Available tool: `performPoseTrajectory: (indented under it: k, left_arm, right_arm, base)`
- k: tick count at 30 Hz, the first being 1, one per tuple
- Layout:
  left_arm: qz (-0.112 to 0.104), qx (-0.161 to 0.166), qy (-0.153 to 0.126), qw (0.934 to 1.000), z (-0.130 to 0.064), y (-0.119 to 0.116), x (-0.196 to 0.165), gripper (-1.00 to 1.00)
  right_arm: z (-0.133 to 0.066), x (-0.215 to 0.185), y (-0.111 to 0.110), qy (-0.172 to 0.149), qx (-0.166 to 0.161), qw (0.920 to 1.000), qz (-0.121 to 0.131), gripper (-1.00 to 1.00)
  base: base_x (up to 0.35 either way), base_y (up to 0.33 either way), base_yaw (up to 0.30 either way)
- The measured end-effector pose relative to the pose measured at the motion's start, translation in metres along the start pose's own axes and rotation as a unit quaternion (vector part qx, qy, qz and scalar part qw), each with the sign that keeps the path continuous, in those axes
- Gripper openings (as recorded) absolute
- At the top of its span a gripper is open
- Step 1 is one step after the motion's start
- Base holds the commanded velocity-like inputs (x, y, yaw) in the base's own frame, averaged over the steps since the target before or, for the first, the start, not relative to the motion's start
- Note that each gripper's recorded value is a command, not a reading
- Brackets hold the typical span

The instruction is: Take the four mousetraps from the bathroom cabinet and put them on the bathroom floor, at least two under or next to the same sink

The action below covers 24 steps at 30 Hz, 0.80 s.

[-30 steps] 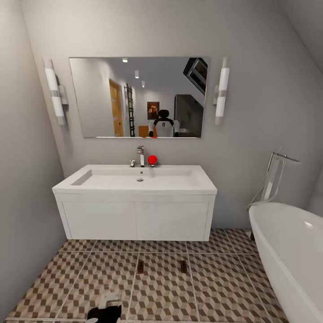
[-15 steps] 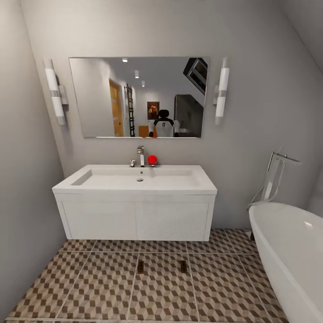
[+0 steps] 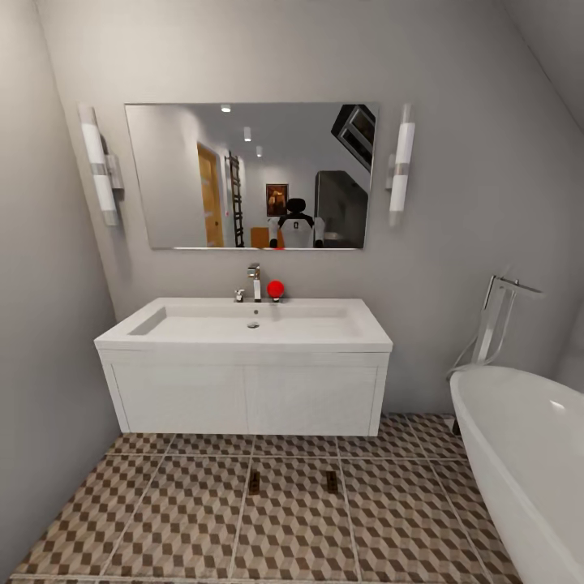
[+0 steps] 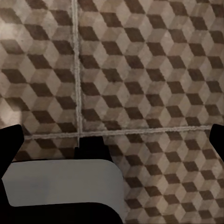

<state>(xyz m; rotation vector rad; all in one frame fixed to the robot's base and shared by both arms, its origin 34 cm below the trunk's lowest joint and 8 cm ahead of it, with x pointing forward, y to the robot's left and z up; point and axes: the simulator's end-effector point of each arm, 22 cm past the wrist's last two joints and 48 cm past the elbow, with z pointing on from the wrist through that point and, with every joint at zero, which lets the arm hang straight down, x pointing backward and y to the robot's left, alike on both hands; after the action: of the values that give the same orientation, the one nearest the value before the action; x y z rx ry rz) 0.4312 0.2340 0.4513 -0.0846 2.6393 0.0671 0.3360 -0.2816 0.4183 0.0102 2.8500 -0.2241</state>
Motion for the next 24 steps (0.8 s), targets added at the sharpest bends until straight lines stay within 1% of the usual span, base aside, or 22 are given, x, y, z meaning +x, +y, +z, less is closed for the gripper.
performPoseTrajectory:
  k: [4, 16, 19, 24]
  left_arm:
    - [0.001, 0.0, 0.011, 0.9999, -0.002, 0.001, 0.018, 1.0]
    - [0.001, -0.001, 0.031, 0.9995, -0.007, 0.001, 0.051, 1.0]
    - [0.001, -0.001, 0.036, 0.9993, -0.009, 0.002, 0.059, 1.0]
    - [0.001, -0.002, 0.04, 0.9992, -0.01, 0.003, 0.066, 1.0]
  right_arm:
    - [0.0, 0.003, 0.0, 0.002, 0.0, 1.0, 0.0, 1.0]
    - [0.0, 0.004, -0.002, 0.003, 0.001, 1.0, 0.0, 1.0]
    - [0.0, 0.005, -0.003, 0.004, 0.001, 1.0, 0.0, 1.0]
    - [0.0, 0.005, -0.004, 0.004, 0.002, 1.0, 0.0, 1.0]
  base:
    - [0.0, 0.0, 0.0]
    - [0.0, 0.0, 0.003]
    - [0.0, 0.0, 0.098]
    - [0.0, 0.0, 0.188]
